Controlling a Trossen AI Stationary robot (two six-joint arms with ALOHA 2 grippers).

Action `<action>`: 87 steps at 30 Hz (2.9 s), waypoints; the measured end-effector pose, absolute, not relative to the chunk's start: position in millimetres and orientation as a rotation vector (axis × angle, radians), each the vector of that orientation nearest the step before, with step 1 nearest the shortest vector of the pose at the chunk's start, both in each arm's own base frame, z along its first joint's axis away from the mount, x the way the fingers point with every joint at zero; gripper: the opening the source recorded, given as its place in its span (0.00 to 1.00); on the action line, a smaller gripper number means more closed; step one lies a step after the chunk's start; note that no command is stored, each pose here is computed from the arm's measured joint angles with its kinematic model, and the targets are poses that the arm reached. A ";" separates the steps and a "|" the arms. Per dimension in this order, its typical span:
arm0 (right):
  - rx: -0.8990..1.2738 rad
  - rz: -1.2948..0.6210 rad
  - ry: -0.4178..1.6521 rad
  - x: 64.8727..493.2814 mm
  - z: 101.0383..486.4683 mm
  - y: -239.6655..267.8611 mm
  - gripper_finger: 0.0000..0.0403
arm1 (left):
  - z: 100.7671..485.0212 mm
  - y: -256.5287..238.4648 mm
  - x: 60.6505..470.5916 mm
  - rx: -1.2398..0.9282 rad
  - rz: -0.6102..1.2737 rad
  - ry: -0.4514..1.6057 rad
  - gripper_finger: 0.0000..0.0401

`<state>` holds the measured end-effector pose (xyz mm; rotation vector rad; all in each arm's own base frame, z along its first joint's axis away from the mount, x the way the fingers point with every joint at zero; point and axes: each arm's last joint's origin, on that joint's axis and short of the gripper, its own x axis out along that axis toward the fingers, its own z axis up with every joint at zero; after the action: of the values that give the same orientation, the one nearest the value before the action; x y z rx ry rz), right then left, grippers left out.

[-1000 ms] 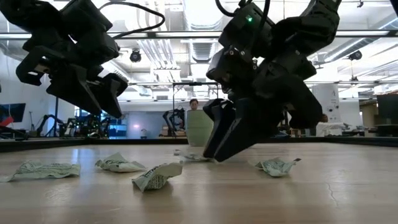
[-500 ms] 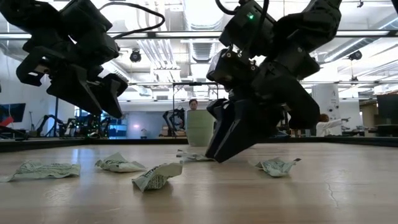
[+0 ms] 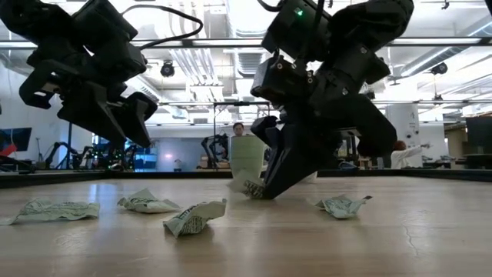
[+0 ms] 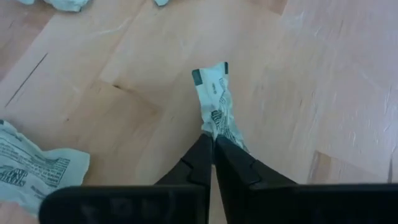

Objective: Pick and place Stevia / Truvia into bins
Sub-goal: Put the stevia packet into the transparent container

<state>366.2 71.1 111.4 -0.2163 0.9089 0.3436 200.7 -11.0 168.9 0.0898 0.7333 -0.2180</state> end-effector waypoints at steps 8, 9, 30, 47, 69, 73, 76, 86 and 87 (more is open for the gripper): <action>-0.329 0.246 0.998 372.1 132.8 74.3 0.02 | 169.3 -11.0 201.0 0.090 -0.218 0.728 0.54; -0.348 0.218 1.004 373.2 138.4 74.4 0.02 | 169.6 -11.0 201.3 0.091 -0.218 0.724 0.54; -0.467 -0.419 1.021 340.8 248.1 -3.0 0.02 | 170.1 -11.1 201.9 0.091 -0.218 0.714 0.54; -0.323 -0.458 1.189 324.6 209.4 -66.1 0.02 | 170.6 -11.1 202.5 0.125 -0.229 0.698 0.54; -0.234 -0.366 1.227 329.4 189.7 -80.2 0.02 | 170.2 -11.1 202.5 0.125 -0.228 0.690 0.54; -0.212 -0.359 1.226 329.0 188.5 -85.4 0.02 | 170.3 -11.1 202.7 0.124 -0.228 0.687 0.54; -0.208 -0.366 1.212 329.7 189.2 -87.5 0.02 | 170.3 -11.1 202.7 0.124 -0.227 0.687 0.54; -0.199 -0.382 1.194 330.9 189.9 -88.3 0.05 | 170.2 -11.0 202.6 0.123 -0.227 0.688 0.54; -0.199 -0.382 1.192 331.1 190.0 -88.2 0.07 | 170.2 -11.0 202.6 0.123 -0.227 0.688 0.54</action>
<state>331.1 -88.2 190.0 -0.1989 1.1919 -0.3818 202.6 -11.0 170.2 0.1232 0.6884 -0.2270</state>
